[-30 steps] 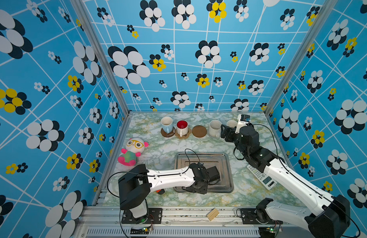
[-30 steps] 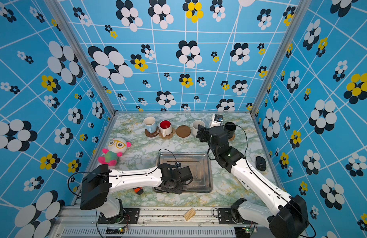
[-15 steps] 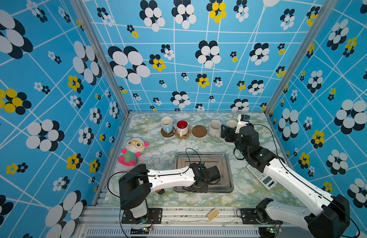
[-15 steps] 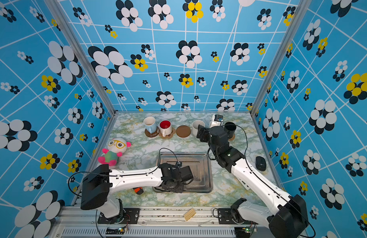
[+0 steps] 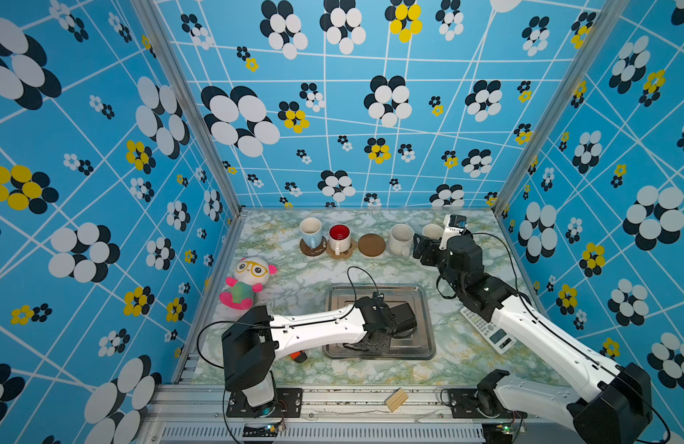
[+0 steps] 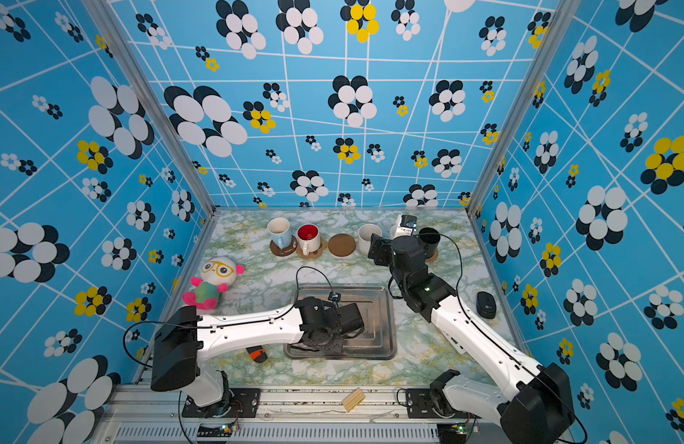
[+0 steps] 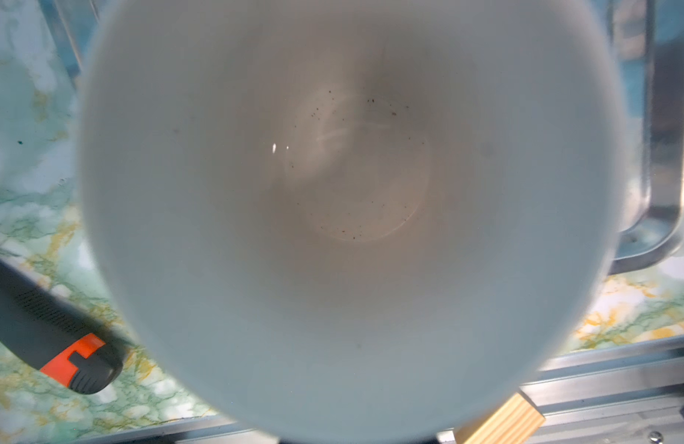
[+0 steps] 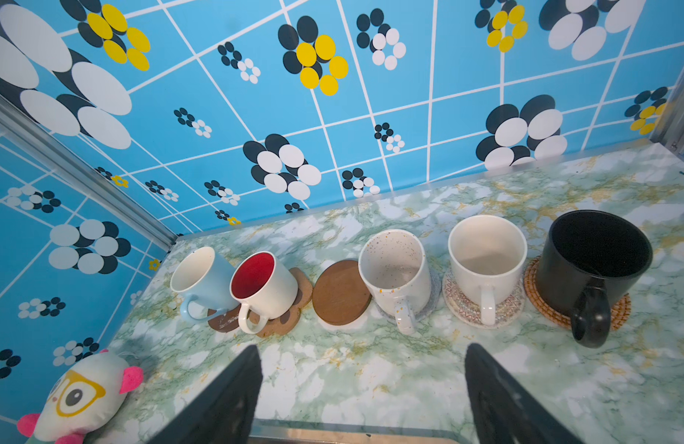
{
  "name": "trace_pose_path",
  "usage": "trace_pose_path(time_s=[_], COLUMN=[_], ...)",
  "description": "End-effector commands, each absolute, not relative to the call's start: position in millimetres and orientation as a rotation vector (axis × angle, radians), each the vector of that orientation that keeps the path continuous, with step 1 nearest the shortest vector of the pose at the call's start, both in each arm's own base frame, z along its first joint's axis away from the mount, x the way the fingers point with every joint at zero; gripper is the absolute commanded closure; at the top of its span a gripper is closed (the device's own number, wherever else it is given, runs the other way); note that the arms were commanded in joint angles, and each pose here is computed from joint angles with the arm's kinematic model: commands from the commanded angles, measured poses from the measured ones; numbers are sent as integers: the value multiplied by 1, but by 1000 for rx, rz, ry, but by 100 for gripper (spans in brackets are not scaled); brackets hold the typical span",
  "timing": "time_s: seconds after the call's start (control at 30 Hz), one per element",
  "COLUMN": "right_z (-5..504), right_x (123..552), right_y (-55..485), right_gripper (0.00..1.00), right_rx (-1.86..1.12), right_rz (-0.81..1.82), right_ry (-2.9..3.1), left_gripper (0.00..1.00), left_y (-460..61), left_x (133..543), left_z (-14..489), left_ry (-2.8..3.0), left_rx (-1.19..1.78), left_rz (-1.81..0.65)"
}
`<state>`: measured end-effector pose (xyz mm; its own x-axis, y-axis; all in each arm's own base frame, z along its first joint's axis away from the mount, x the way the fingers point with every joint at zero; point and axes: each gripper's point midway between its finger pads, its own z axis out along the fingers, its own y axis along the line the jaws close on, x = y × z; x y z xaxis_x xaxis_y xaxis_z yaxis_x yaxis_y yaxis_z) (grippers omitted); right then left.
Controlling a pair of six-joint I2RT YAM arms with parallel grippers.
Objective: Place cups on coasters
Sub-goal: Pick up the cup from the tray, then place the cup on the coaster.
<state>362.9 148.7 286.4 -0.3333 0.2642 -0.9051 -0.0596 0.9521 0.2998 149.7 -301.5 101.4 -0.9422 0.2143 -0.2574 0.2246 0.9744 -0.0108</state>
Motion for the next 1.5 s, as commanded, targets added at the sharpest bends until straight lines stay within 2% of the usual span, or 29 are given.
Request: trace_pose_path(time_s=[0.0, 0.23, 0.53, 0.83, 1.47], right_z=[287, 288, 292, 313, 325], right_x=[360, 359, 357, 358, 368], right_y=[139, 132, 120, 101, 88], right_gripper=[15, 14, 12, 8, 5], right_rx=[148, 126, 118, 118, 99], right_rz=[297, 266, 205, 105, -1], right_ry=[1892, 1921, 1951, 1936, 1953], left_gripper=[100, 100, 100, 100, 100], left_y=[-295, -299, -308, -306, -302], left_x=[169, 217, 312, 397, 471], left_z=[128, 149, 169, 159, 122], left_ry=[2780, 2755, 2735, 2757, 2759], left_rx=[318, 303, 317, 272, 203], left_rz=[-28, -136, -208, -129, -197])
